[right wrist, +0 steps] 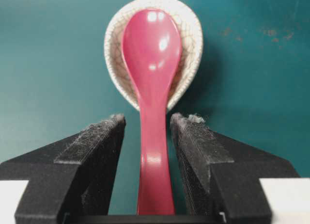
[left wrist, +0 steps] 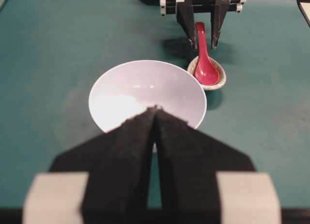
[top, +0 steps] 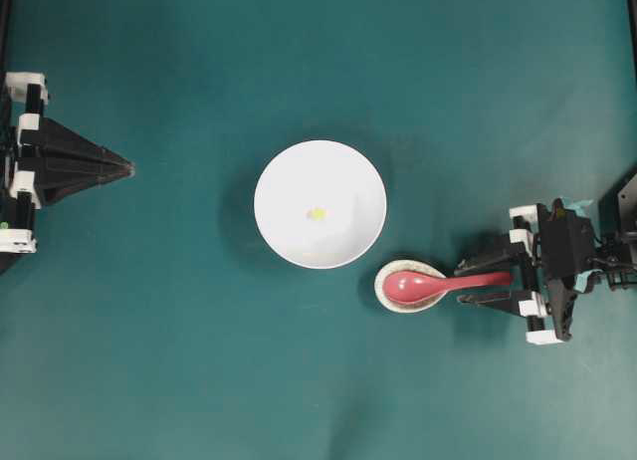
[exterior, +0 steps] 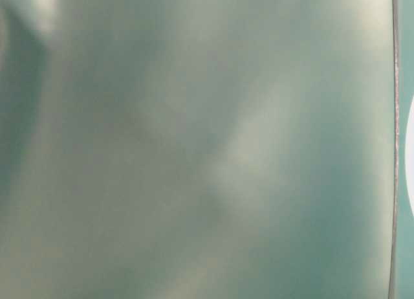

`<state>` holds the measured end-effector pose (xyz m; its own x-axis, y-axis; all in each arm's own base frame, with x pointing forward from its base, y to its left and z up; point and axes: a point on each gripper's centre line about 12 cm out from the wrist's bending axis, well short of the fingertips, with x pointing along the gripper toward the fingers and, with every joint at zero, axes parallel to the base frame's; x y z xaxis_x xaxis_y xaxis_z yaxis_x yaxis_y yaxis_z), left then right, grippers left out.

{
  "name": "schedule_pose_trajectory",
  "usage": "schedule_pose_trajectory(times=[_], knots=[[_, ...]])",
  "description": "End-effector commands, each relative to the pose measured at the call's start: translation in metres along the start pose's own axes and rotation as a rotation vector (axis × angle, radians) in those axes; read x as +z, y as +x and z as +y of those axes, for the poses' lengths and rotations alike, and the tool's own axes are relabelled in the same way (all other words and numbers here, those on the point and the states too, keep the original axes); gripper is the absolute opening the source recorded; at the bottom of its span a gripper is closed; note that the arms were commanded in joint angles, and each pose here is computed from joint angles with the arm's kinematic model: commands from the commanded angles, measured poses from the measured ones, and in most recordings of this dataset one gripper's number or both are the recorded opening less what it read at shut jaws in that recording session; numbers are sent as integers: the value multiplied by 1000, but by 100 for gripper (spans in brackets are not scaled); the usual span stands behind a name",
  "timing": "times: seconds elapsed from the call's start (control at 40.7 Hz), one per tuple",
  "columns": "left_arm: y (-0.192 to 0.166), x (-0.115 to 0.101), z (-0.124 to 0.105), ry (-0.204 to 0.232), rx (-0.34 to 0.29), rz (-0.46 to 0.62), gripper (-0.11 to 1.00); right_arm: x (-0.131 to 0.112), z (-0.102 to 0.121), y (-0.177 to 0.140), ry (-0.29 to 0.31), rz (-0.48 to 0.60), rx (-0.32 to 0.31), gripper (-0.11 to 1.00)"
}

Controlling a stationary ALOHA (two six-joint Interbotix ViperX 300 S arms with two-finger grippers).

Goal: Scoop the yellow hexagonal prism block from the bowl with a spoon using the right arm.

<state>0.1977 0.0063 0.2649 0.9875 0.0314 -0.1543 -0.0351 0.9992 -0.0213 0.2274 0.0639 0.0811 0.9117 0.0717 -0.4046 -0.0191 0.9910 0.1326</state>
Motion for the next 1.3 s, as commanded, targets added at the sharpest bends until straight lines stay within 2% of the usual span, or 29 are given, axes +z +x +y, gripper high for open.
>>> schedule_pose_trajectory(times=[0.0,0.491,0.614,0.737,0.983,1.278], knots=[[1,4,0,0,1,-12,0,4,1,1,0,-25,5,49],[1,4,0,0,1,-12,0,6,0,1,1,-33,-1,47],[1,4,0,0,1,-12,0,6,1,2,1,-33,0,39],[1,4,0,1,1,-12,0,6,1,2,2,-32,1,23],[1,4,0,0,1,-12,0,13,3,1,9,-55,9,23],[1,5,0,0,1,-17,0,40,2,-7,-18,-90,15,23]])
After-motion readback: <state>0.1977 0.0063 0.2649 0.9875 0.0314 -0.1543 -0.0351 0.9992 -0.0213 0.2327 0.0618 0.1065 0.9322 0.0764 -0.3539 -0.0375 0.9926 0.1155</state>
